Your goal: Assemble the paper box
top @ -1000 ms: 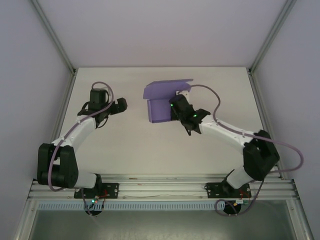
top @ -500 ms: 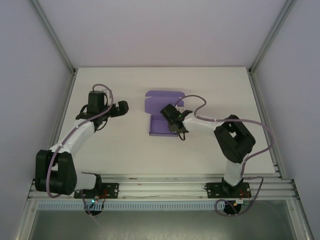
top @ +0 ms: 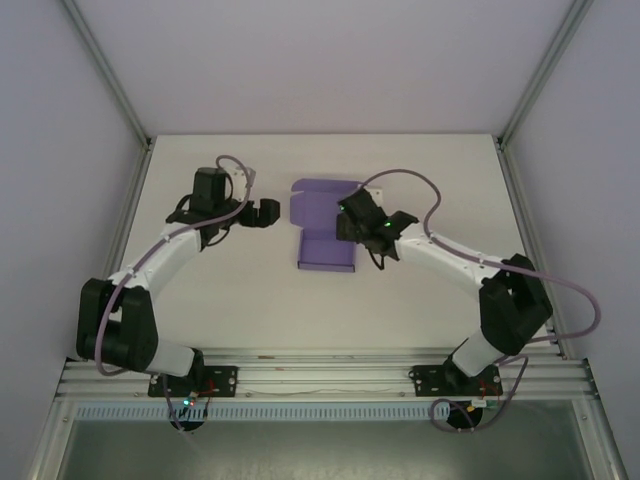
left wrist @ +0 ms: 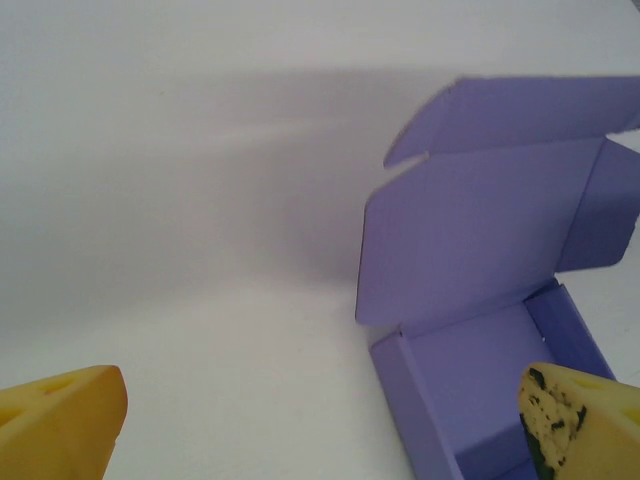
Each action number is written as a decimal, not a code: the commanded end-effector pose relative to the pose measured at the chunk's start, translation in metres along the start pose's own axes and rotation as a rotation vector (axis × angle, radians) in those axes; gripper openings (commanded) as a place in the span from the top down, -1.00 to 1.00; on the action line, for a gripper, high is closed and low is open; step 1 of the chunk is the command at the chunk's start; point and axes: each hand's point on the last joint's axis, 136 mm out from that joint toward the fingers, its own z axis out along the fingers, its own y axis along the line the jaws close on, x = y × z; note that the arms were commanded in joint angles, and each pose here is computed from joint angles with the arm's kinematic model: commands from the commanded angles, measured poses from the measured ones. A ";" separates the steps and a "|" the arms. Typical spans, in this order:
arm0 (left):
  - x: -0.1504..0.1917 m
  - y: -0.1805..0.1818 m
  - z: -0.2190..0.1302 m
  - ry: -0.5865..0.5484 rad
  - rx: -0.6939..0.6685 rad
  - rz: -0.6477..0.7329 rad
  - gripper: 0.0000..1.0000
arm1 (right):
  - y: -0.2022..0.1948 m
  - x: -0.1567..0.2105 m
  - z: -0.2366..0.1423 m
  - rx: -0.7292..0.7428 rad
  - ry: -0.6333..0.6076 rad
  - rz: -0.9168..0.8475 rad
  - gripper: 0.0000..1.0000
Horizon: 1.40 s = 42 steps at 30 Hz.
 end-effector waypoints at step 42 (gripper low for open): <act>-0.006 -0.027 0.082 0.404 0.220 0.471 0.29 | 0.008 -0.059 0.061 -0.380 0.257 -0.542 0.70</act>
